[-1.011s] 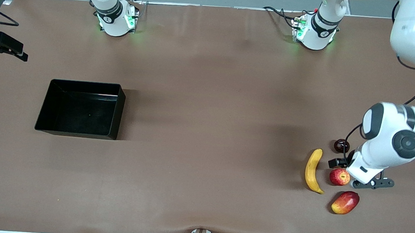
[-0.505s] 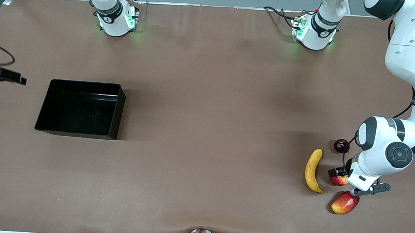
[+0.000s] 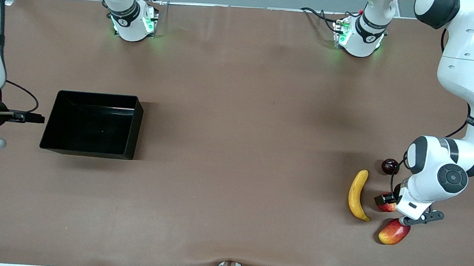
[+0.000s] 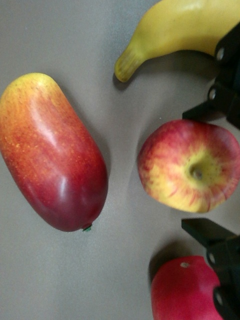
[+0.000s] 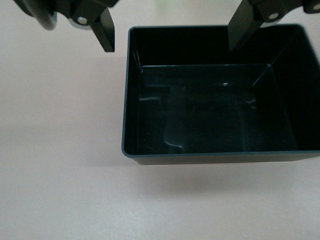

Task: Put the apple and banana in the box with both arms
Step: 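Grasp the apple with the left gripper while the right gripper hooks the box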

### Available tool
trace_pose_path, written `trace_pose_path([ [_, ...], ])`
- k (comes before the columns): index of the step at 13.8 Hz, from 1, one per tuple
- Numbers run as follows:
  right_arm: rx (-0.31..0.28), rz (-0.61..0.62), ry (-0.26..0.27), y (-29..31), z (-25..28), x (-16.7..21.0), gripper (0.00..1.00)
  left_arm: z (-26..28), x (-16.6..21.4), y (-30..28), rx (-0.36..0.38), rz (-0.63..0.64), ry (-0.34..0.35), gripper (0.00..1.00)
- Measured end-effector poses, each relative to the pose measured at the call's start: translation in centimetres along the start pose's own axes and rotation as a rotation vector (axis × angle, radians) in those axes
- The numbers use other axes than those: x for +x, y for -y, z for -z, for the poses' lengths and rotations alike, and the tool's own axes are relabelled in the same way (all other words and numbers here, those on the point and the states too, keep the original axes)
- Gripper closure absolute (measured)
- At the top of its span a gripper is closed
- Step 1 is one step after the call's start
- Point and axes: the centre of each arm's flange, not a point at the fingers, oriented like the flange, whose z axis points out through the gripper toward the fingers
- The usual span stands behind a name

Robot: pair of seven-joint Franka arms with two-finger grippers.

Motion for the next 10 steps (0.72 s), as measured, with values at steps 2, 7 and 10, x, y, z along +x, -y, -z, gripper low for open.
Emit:
trace_pose_path([
  [2,0.002,0.005,0.002,-1.1,-3.8,0.0,0.0,0.3,0.2,-0.4,0.0,-0.007,-0.01,0.32],
  [7,0.023,0.047,-0.036,-6.2,-11.8,-1.1,0.0,3.4,0.5,-1.9,0.01,-0.027,0.0,0.32],
  [10,0.037,0.04,-0.02,-7.4,-14.0,-1.4,0.3,8.6,0.0,-3.0,0.037,-0.046,0.025,0.32],
])
